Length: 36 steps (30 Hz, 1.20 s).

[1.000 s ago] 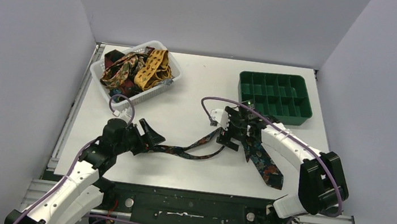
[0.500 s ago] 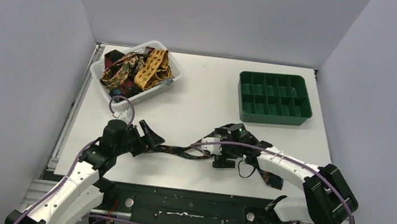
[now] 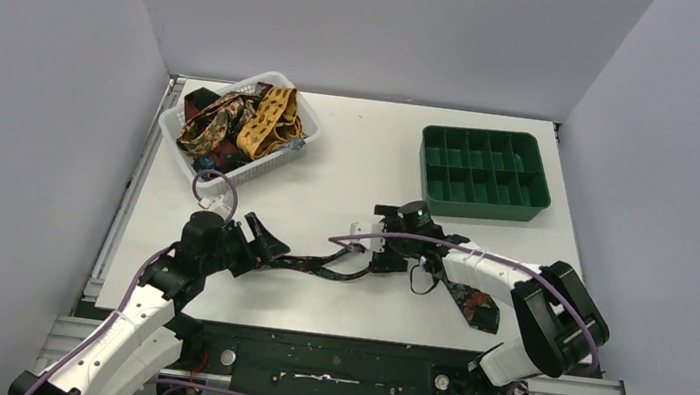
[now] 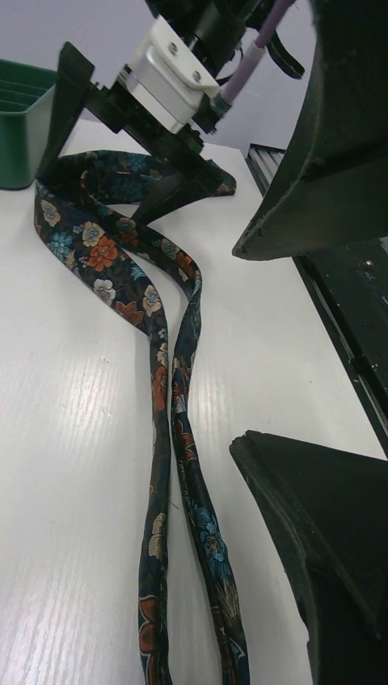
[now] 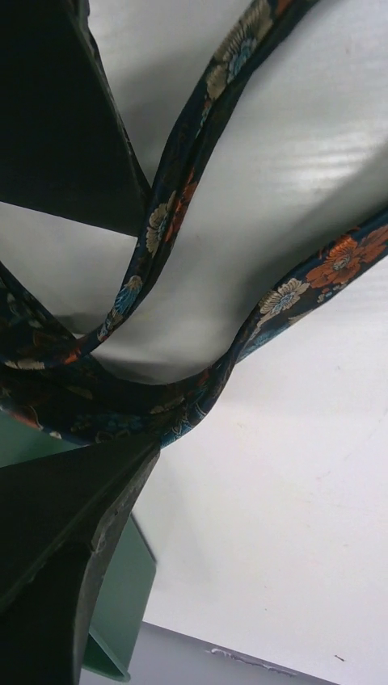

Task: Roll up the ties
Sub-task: Flatten out the tie at the center of the board.

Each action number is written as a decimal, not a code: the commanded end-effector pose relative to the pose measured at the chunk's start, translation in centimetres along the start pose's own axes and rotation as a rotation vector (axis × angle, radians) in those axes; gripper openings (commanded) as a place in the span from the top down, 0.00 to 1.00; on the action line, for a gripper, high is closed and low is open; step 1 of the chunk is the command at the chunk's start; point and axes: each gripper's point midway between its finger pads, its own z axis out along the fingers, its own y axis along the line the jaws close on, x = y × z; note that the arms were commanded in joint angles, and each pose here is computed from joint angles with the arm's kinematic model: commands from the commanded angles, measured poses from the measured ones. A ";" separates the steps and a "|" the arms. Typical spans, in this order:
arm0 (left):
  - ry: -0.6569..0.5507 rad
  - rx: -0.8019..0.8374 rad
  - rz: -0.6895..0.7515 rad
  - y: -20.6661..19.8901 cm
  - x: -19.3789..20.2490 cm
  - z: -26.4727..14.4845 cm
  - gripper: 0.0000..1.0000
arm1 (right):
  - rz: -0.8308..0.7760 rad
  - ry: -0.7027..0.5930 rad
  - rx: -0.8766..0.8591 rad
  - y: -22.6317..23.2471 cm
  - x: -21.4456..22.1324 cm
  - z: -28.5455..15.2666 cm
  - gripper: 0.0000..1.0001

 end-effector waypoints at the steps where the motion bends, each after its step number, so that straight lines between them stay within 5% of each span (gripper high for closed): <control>1: -0.019 0.032 0.040 -1.1 -0.8 -0.4 0.25 | -0.009 -0.076 -0.025 -2.5 -1.5 0.9 0.00; 27: 0.000 0.015 0.050 -0.6 -0.5 -0.3 0.25 | -0.049 -0.091 0.013 -6.6 -1.6 2.0 0.00; 33: 0.008 0.013 0.052 -0.5 -0.3 -0.2 0.25 | 0.013 -0.130 -0.180 -4.8 -1.4 3.9 0.01; 36: 0.012 0.009 0.056 -0.4 -0.3 -0.2 0.25 | 0.071 -0.137 -0.337 -3.0 -1.3 4.5 0.12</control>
